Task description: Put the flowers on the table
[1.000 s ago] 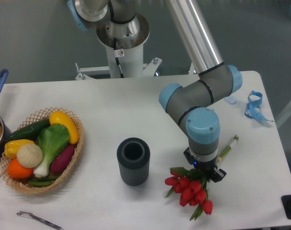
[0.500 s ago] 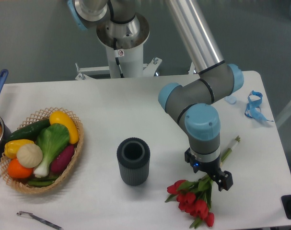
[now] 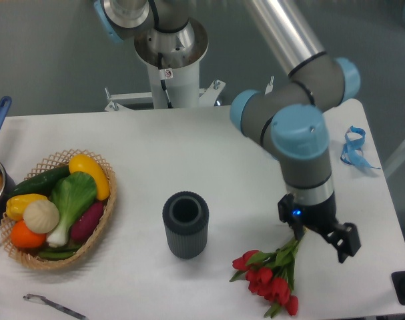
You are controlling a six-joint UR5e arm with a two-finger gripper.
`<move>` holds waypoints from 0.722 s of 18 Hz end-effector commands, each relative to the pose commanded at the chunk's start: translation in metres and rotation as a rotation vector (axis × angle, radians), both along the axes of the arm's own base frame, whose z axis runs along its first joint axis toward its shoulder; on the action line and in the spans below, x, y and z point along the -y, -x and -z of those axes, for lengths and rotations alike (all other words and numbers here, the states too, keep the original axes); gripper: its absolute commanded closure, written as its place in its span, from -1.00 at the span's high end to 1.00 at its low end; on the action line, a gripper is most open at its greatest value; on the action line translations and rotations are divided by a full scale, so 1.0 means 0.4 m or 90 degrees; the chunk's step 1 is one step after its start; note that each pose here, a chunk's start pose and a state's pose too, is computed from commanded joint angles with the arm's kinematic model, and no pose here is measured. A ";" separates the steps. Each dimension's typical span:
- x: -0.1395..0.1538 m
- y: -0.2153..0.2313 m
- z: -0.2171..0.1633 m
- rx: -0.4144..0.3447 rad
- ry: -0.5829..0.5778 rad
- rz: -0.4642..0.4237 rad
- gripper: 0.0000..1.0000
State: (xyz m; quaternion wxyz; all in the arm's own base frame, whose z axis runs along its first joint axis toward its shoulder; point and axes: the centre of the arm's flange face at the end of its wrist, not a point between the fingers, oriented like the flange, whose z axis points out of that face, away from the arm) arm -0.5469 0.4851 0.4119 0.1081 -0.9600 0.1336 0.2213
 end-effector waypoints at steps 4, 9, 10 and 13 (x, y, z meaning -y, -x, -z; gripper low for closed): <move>0.103 0.019 -0.059 0.034 0.012 0.032 1.00; 0.255 0.062 -0.101 0.060 0.032 0.150 1.00; 0.283 0.076 -0.102 0.065 0.023 0.169 1.00; 0.366 0.079 -0.132 0.083 0.041 0.208 1.00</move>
